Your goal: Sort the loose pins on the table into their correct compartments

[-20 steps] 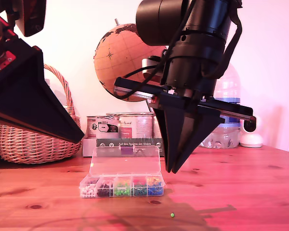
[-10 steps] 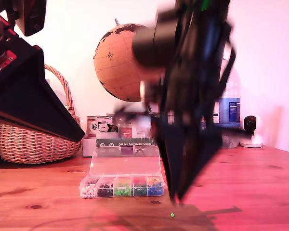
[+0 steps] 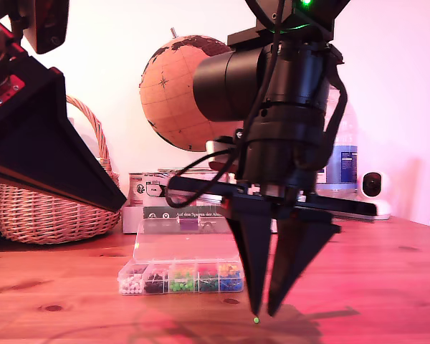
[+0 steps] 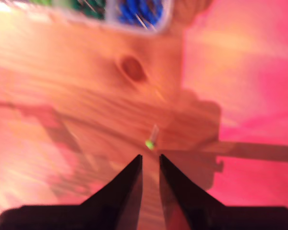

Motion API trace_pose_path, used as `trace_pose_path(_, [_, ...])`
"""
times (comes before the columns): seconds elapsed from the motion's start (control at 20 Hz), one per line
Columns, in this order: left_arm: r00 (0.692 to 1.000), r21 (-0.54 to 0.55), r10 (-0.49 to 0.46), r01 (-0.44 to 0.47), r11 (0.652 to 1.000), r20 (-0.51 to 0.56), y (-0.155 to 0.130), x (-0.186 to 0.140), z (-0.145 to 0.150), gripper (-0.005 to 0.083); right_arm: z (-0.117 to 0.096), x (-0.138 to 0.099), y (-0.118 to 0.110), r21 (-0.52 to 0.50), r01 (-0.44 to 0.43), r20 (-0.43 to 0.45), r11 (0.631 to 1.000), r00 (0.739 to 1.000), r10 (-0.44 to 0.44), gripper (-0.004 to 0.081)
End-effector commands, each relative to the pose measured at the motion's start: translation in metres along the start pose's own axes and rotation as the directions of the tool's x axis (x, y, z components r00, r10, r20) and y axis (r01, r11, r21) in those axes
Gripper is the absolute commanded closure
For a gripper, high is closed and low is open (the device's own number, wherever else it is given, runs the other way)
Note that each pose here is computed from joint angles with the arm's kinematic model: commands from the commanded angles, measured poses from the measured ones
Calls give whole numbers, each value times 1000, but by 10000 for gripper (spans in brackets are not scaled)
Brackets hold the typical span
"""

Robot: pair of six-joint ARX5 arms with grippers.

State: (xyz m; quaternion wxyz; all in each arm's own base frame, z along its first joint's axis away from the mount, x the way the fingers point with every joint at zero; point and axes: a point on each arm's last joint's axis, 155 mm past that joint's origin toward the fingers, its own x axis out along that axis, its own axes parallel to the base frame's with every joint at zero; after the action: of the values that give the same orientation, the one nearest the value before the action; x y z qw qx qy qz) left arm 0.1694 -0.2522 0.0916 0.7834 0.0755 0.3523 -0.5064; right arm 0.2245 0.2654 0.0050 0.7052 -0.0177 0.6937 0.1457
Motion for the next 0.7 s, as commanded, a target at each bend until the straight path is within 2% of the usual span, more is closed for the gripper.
trace_pose_path(0.0, [1000,-8,-3,3,1000,-11,0,3,-4,793,4,-4,5,-7,-15,17,1000,1000,15,677])
trace_pose_path(0.65, [1000,-8,-3,3,1000,-12,0,3,-5,793,7,6,0,2,-1,7,1000,1000,1,684])
